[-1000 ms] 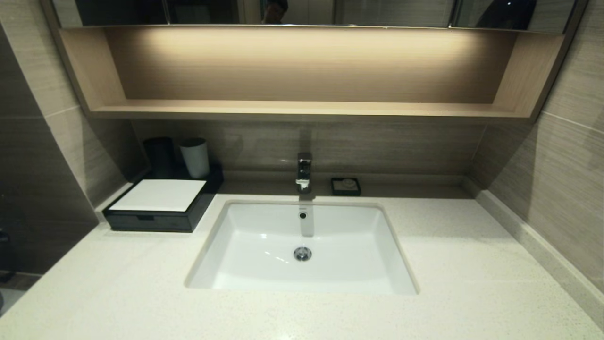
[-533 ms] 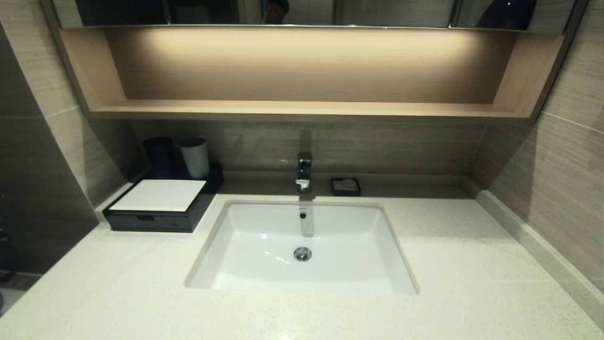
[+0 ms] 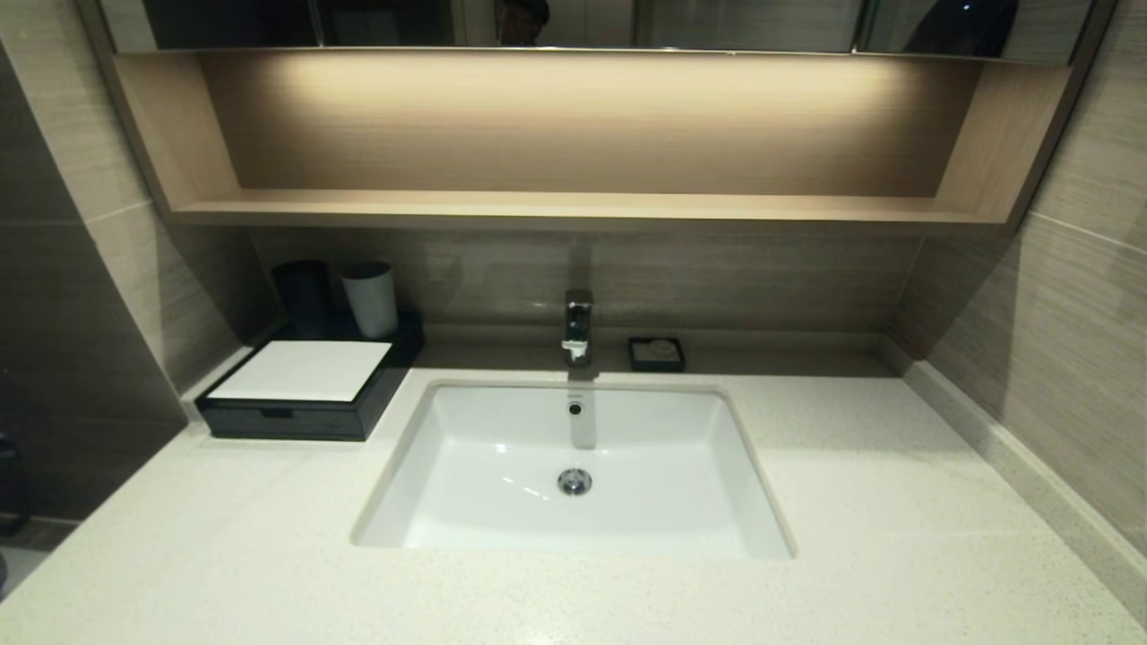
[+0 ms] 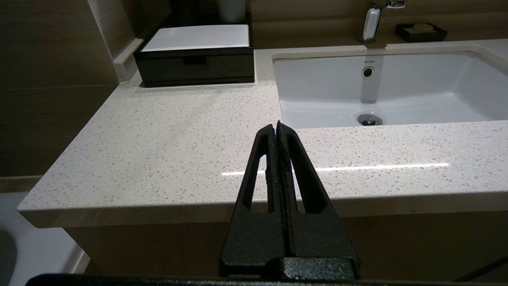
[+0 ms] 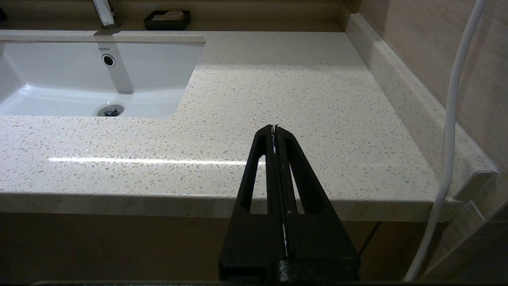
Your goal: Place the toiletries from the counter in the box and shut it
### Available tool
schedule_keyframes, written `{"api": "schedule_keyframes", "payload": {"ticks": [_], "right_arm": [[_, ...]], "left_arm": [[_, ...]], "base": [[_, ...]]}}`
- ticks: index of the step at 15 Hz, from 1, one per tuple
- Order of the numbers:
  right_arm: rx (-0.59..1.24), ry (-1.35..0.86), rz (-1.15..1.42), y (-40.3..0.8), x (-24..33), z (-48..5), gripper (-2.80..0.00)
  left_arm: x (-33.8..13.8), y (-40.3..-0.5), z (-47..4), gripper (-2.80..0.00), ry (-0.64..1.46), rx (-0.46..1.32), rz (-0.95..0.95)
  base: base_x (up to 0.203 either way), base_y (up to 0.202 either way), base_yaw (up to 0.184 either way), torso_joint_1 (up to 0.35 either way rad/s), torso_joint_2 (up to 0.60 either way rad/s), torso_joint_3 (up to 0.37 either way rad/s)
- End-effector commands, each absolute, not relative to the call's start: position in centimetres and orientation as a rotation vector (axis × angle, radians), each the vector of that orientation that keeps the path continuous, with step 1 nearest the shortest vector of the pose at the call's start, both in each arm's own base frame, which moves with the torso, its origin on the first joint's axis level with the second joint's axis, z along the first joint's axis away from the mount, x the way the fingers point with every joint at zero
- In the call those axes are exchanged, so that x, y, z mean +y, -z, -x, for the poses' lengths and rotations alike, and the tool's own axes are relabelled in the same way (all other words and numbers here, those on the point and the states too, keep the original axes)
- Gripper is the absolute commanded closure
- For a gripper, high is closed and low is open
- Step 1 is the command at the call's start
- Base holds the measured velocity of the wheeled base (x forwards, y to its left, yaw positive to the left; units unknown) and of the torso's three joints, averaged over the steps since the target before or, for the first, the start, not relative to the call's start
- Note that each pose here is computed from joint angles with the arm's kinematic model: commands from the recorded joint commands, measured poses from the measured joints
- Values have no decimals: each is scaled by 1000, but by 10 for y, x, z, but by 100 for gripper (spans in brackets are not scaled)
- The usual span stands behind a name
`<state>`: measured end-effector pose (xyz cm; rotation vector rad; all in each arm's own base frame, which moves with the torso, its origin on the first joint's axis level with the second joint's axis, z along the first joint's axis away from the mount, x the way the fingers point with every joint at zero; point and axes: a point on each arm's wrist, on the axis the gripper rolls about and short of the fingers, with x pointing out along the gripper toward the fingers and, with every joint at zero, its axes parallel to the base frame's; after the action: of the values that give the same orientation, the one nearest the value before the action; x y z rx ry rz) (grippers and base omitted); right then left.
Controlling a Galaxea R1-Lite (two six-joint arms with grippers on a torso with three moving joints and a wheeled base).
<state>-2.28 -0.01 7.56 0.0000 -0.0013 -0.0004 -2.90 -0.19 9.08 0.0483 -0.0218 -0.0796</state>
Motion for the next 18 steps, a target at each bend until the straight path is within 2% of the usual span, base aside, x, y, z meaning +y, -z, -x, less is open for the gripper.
{"api": "schedule_keyframes", "payload": {"ticks": [1, 7, 18], "right_arm": [[-1, 0, 0, -75, 0, 23, 0], [-1, 0, 0, -75, 0, 23, 0], [0, 0, 0, -75, 0, 23, 0]], "left_arm": [[-1, -81, 24, 0, 44, -23, -68], [-1, -73, 21, 0, 23, -6, -94], [0, -74, 21, 0, 2, -14, -2]], "base": [[0, 0, 0, 0, 0, 0], [0, 0, 0, 0, 0, 0], [0, 0, 0, 0, 0, 0]]}}
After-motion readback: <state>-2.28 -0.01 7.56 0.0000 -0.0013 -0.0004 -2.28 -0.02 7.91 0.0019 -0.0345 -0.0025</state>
